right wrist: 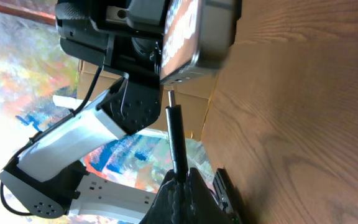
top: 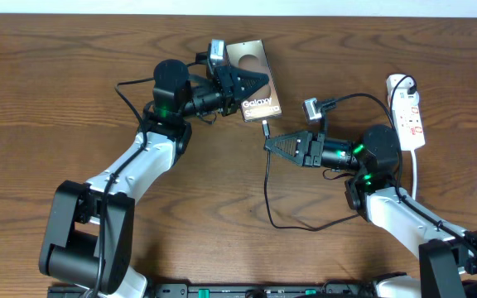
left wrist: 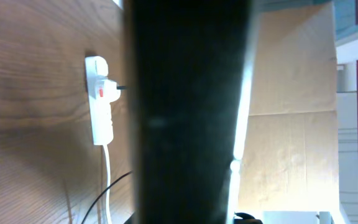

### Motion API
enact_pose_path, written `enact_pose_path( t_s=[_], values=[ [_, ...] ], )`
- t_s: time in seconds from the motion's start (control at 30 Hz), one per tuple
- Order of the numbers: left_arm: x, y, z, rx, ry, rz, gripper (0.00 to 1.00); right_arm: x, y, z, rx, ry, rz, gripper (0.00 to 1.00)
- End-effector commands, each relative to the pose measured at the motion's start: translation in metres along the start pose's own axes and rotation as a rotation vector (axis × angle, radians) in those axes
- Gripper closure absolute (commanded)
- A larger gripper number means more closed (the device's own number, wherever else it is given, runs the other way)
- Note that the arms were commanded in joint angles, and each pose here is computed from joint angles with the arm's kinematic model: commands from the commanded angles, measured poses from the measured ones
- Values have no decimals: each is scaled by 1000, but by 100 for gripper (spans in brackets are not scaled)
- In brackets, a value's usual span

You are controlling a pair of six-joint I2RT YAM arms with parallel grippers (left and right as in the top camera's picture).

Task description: Plug charger to phone and switch on socket

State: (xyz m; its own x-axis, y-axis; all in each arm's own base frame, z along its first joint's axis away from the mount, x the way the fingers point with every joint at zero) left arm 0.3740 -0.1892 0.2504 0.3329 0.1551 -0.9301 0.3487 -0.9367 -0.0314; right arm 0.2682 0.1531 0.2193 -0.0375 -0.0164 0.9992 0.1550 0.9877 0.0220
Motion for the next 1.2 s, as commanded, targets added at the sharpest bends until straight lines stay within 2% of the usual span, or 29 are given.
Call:
enact_pose_path(
  t_s=[0.0,0.13,1.17],
  values=[
    [-18,0,-4,9,50,60,92,1,1,-2,-19,-2,-4,99],
    [-26,0,-7,-5,63,97,93,1,1,-2,-22,-2,-4,99],
    [-26,0,-4,21,120,103,93,7,1,-2,-19,-34,-26,99]
  ],
)
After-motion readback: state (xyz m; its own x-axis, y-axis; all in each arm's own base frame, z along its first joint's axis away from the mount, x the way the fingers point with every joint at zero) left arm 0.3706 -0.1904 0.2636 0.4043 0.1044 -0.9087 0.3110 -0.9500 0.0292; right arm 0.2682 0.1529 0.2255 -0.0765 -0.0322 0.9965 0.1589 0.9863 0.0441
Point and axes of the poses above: each gripper's point midway between its finger pads, its own y axis out along the fingers, its own x axis along the line the jaws close on, z = x × y, the point moved 8 cm from there along -y, back along the fingers, and after that the axes turned 14 degrees about y, right-handed, at the moved point
